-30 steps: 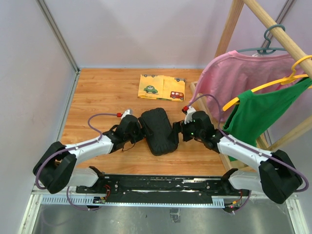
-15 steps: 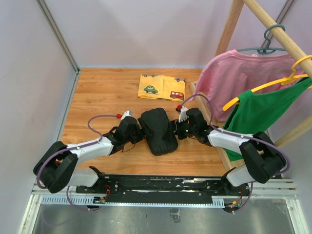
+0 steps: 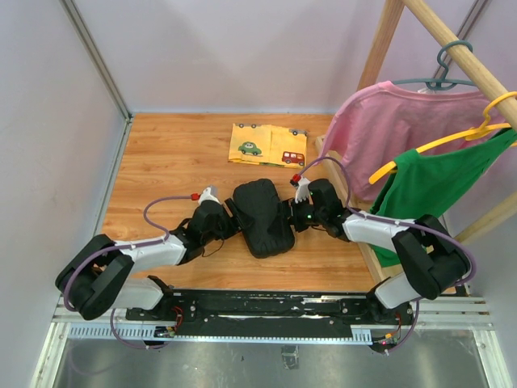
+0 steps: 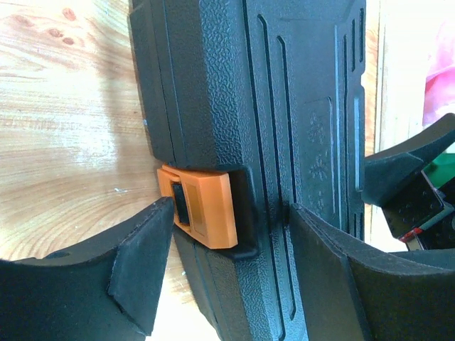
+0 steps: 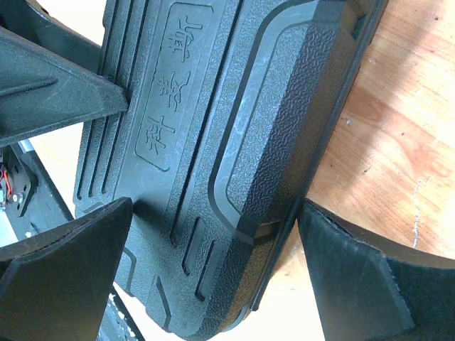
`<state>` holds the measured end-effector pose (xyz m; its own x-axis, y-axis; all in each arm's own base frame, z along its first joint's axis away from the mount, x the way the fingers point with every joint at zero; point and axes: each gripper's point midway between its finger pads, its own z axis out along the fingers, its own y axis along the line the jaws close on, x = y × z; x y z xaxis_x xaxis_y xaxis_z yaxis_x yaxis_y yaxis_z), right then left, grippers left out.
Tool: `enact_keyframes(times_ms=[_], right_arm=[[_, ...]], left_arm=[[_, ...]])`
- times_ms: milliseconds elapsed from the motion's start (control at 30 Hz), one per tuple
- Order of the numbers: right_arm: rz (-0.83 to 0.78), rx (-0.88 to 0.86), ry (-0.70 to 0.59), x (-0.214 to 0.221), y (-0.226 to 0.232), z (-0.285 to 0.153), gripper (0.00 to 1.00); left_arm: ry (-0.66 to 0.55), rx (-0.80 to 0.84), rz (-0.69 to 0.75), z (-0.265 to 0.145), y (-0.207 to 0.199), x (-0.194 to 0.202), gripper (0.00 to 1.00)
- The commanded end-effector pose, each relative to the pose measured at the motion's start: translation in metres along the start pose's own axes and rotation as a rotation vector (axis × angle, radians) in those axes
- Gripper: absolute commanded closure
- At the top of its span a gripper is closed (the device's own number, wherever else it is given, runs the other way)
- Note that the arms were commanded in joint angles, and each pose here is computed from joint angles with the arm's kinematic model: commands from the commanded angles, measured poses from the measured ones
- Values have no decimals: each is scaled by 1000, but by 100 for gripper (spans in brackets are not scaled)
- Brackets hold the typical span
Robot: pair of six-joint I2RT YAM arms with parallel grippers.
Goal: Sort the tools into containers
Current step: Close the storage box at the center of the board.
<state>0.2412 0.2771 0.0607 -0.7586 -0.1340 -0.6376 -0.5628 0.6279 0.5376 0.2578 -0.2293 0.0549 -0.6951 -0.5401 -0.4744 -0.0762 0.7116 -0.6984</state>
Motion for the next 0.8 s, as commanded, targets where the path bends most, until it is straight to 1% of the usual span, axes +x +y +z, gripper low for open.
enact_keyframes(times_ms=[0, 167, 300, 400, 533, 667, 767], right_arm=[[13, -40, 2, -1, 4, 2, 0], [7, -33, 2, -2, 4, 0, 0], [-23, 22, -7, -12, 1, -9, 0], [-70, 94, -47, -28, -1, -25, 1], [-142, 183, -115, -51, -1, -51, 1], [-198, 281, -180, -63, -5, -81, 1], [-216, 334, -241, -64, -6, -105, 1]], left_arm=[[69, -110, 54, -4, 44, 26, 33], [48, -81, 65, -8, 41, 22, 33], [-1, -92, 103, -16, 35, 7, 30], [-70, -104, 156, -28, 23, -17, 27], [-180, -118, 233, -54, 8, -52, 22], [-283, -118, 294, -84, -6, -83, 17], [-336, -132, 324, -106, -7, -96, 12]])
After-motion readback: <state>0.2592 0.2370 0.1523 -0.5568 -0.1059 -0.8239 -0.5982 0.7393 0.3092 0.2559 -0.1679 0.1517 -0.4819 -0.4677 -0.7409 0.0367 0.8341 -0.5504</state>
